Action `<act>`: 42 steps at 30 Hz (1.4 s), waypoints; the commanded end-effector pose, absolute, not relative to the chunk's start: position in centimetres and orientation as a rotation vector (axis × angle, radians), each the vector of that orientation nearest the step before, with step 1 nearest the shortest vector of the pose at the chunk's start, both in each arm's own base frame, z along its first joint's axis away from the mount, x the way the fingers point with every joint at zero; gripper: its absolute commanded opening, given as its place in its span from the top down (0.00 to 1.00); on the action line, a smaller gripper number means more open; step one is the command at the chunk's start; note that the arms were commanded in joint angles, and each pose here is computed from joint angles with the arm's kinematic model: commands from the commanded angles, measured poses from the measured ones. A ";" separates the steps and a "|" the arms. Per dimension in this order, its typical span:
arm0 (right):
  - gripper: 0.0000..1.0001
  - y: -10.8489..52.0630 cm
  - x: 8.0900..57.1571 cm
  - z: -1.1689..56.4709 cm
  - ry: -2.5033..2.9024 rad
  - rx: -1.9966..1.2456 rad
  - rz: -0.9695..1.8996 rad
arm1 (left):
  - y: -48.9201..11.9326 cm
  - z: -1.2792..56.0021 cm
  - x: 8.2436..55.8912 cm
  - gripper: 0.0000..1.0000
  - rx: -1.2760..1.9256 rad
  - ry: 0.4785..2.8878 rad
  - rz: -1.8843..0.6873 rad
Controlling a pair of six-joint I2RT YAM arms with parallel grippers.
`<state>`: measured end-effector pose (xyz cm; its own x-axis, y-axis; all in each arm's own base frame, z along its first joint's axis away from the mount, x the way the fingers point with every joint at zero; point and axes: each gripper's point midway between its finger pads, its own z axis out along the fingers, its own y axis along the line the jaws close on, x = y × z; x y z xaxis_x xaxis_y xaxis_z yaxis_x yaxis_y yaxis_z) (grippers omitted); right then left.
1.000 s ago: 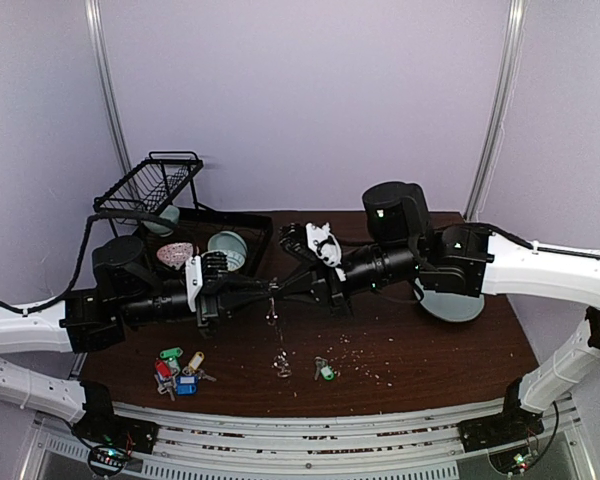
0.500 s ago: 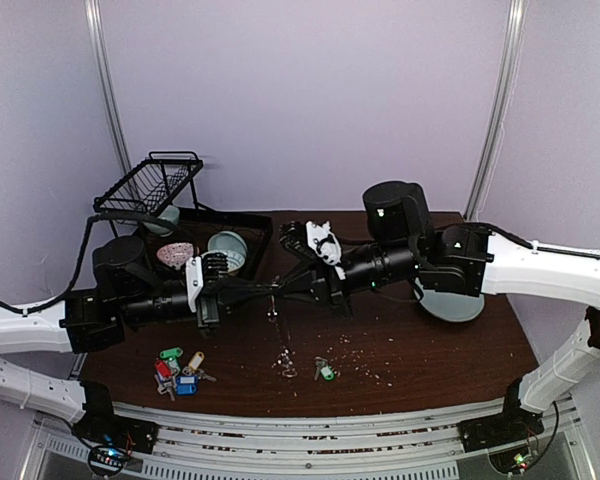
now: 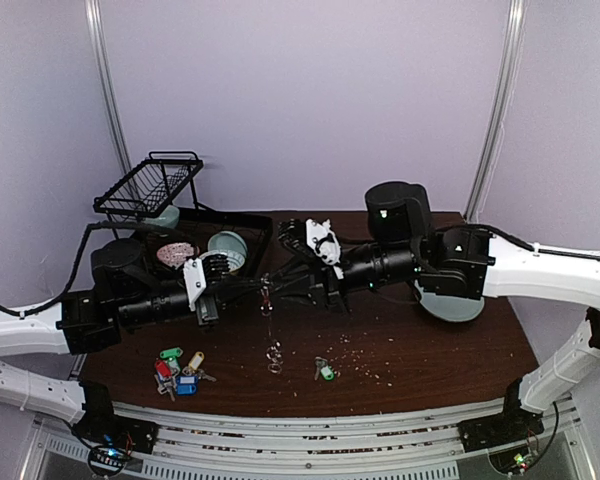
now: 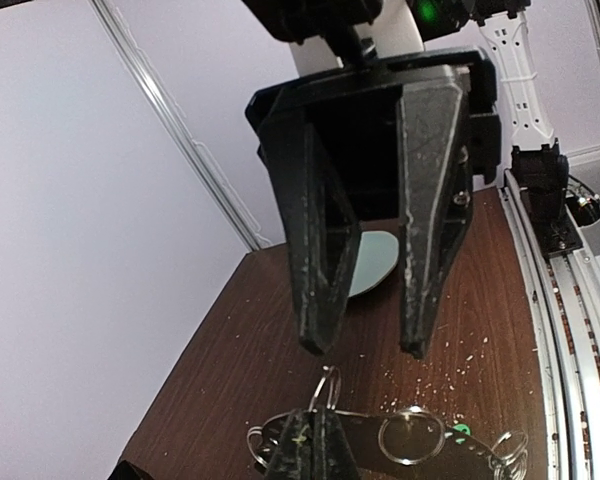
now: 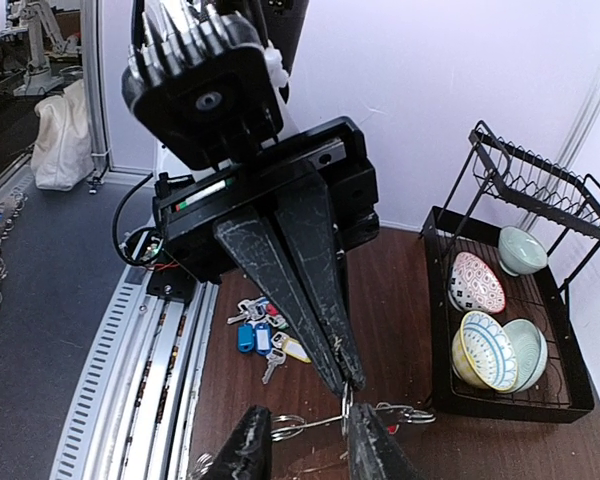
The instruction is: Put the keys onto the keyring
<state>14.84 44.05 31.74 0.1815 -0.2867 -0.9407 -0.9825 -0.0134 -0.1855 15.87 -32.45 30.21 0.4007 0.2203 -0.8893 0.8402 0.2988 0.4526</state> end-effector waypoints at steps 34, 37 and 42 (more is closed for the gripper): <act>1.00 43.7 13.8 34.2 1.167 -1.393 1.009 | -32.6 31.4 14.0 0.74 1.280 1.015 -0.642; 1.00 43.4 12.7 36.1 1.057 -1.294 1.130 | -32.6 32.0 13.9 0.77 1.258 1.005 -0.667; 1.00 44.3 12.1 36.1 1.039 -1.194 1.222 | -33.0 32.6 12.6 0.80 1.272 0.963 -0.750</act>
